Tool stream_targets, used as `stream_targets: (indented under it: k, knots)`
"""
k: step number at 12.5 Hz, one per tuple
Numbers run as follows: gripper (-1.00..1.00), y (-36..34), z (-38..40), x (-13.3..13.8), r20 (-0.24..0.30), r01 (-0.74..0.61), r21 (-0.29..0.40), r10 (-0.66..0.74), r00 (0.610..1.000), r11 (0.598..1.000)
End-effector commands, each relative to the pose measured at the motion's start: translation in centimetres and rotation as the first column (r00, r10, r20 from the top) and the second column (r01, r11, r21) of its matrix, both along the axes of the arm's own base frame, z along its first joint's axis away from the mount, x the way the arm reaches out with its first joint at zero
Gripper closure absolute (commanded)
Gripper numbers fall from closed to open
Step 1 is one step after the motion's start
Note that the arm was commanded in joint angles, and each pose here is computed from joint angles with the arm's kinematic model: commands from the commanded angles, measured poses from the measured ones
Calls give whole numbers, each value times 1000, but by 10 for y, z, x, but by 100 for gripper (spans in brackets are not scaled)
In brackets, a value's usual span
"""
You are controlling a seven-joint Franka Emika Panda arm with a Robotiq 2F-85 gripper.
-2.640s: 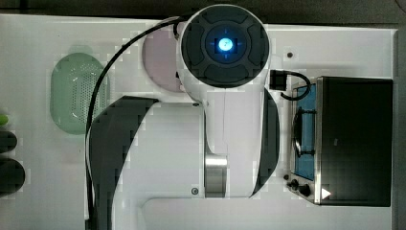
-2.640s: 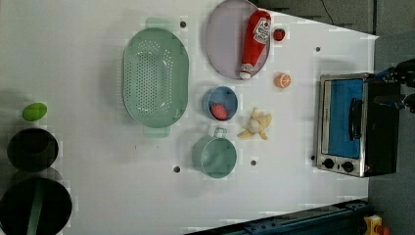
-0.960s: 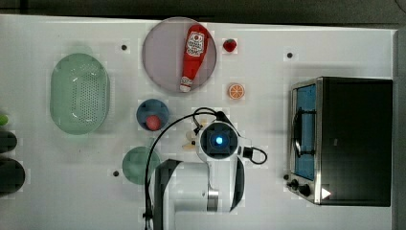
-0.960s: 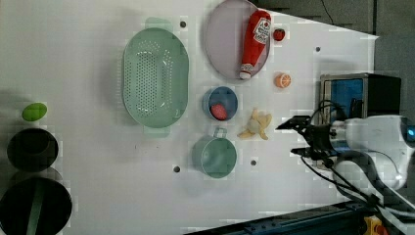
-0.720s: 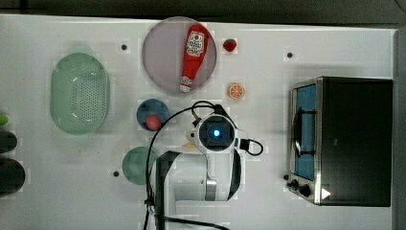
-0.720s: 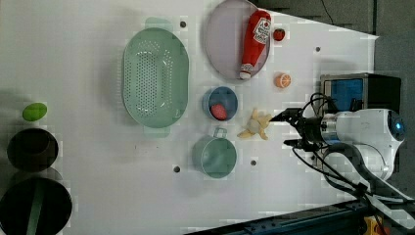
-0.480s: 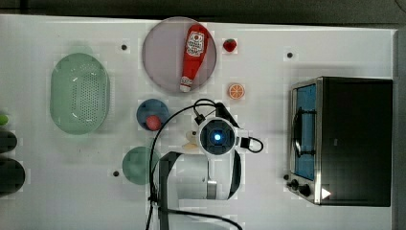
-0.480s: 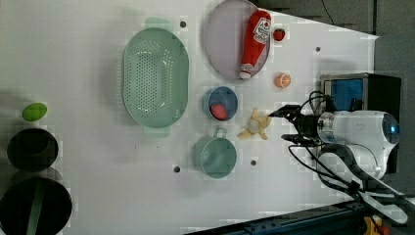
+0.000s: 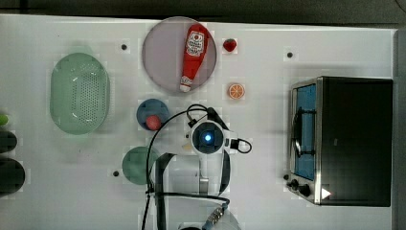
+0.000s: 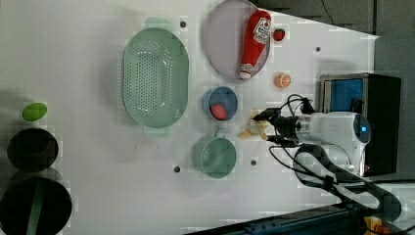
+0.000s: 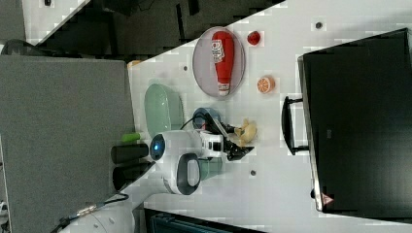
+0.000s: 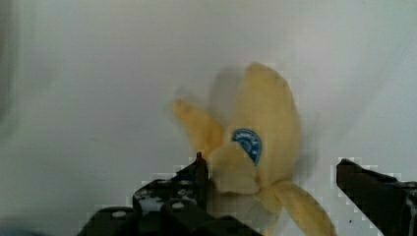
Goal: Pick banana from table and place on oven.
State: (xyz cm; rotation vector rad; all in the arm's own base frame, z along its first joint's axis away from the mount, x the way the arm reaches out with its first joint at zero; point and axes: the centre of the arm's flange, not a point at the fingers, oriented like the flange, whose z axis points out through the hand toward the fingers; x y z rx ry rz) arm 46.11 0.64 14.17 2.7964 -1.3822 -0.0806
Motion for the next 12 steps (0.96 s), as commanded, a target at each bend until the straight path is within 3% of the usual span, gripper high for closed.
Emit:
stream_targets:
  k: [1,4,6,9,10,12]
  knots:
    - [-18,3,13,5,41,12,3,-12,999,1000]
    - [45,5,13,6,43,8,4,-8,999,1000]
    - [45,7,23,14,69,4,6,-4,998,1000]
    - [46,4,93,48,192,13,6,-14,981,1000]
    - [45,3,127,57,206,15,4,-15,978,1000]
    - [46,0,201,66,178,20,-1,-20,984,1000]
